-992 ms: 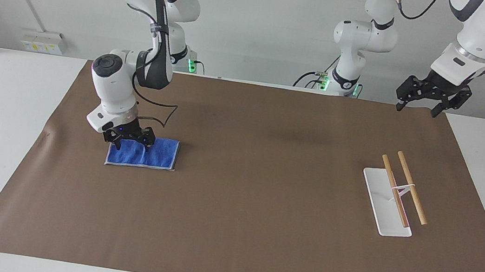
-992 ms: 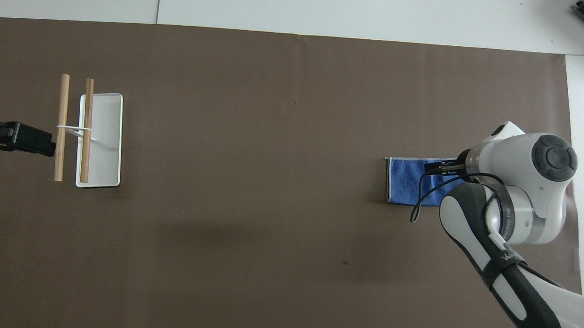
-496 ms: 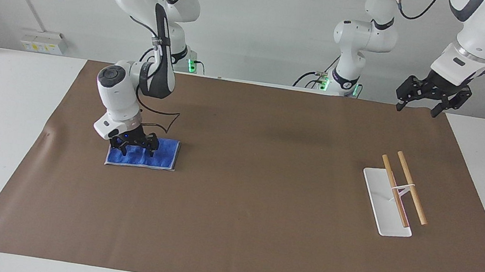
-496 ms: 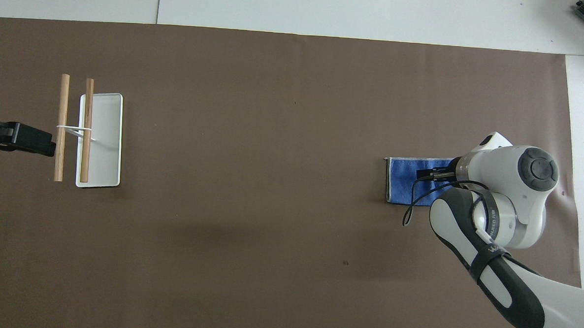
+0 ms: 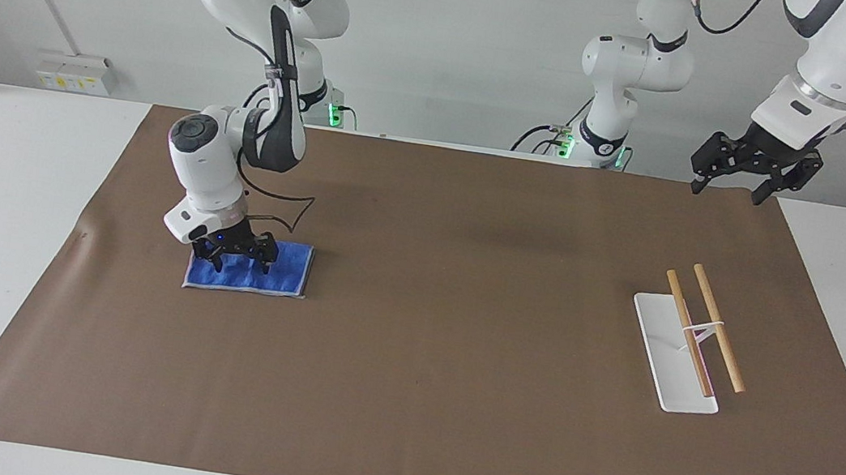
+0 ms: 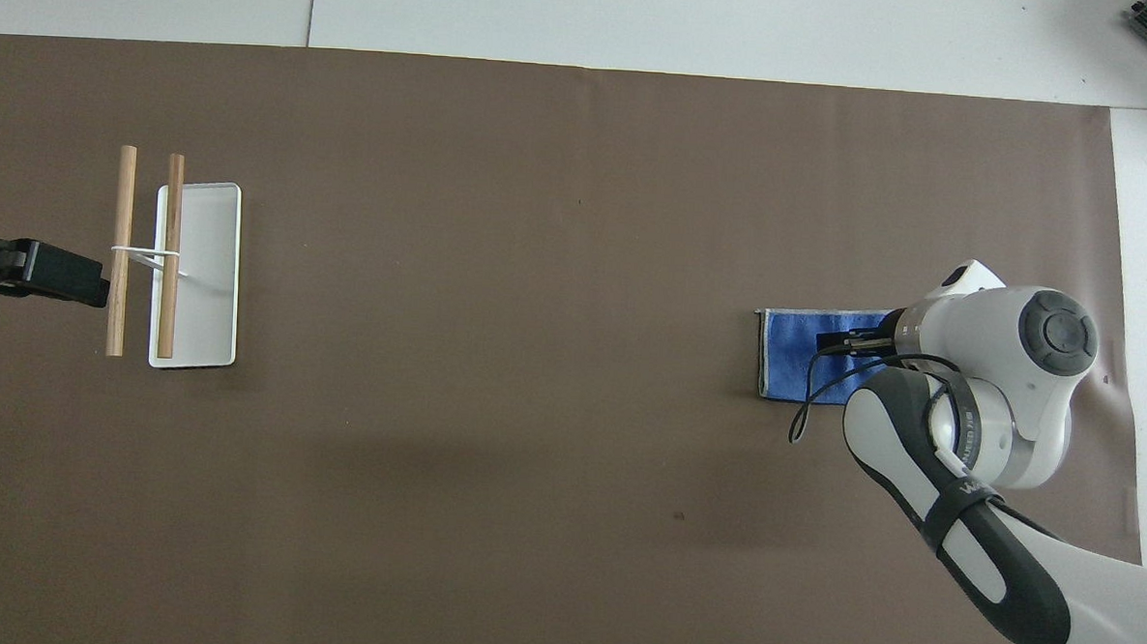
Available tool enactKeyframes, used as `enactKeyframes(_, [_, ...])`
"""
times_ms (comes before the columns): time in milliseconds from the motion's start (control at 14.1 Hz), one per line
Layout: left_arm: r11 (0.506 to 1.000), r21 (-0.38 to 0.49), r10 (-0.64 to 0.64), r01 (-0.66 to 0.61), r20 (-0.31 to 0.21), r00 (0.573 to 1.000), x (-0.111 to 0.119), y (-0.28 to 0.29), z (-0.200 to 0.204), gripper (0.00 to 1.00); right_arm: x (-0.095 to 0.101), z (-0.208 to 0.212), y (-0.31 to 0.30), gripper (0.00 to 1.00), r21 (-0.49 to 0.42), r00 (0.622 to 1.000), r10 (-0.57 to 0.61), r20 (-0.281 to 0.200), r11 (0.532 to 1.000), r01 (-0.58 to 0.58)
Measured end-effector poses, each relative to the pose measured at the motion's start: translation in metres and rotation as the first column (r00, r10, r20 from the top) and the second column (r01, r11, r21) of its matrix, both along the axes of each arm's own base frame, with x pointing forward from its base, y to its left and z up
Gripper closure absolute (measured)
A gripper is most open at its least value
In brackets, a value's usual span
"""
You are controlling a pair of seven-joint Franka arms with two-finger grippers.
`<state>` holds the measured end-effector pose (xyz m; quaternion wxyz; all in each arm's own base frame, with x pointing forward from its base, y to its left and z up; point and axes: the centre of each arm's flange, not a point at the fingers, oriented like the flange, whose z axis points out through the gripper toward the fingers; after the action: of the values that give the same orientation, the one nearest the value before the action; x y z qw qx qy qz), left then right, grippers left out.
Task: Right arm passes towel to left arm to hang
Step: 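Grasp the blue towel with the right gripper and lift it up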
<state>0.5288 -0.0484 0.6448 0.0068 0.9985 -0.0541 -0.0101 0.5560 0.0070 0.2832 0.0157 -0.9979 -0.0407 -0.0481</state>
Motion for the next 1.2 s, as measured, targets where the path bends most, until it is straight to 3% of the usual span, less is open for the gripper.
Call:
enactKeyframes(142, [1.0,0.0,0.0,0.0,0.0,1.0,0.0,0.0,0.0,0.0,-0.002,-0.003,0.0,0.04,0.0,1.0,0.001,-0.006,1.0,-0.001])
enactKeyframes(212, [1.0,0.0,0.0,0.0,0.0,1.0,0.0,0.0,0.0,0.0,-0.002,-0.003,0.0,0.12,0.0,1.0,0.001,-0.007,1.0,-0.001])
enactKeyframes(567, [1.0,0.0,0.0,0.0,0.0,1.0,0.0,0.0,0.0,0.0,-0.001,0.006,0.003,0.72,0.006,1.0,0.0,0.01,1.0,0.0])
enactKeyframes(708, [1.0,0.0,0.0,0.0,0.0,1.0,0.0,0.0,0.0,0.0,0.0,0.009,0.016,0.91,0.009,1.0,0.025,0.005,1.0,-0.025])
enactKeyframes(921, [1.0,0.0,0.0,0.0,0.0,1.0,0.0,0.0,0.0,0.0,0.01,0.026,0.047,0.92,0.02,0.994,0.108,-0.006,0.994,-0.108])
enactKeyframes(1204, [1.0,0.0,0.0,0.0,0.0,1.0,0.0,0.0,0.0,0.0,0.025,0.069,0.08,0.92,0.132,0.993,0.108,0.053,0.985,-0.114])
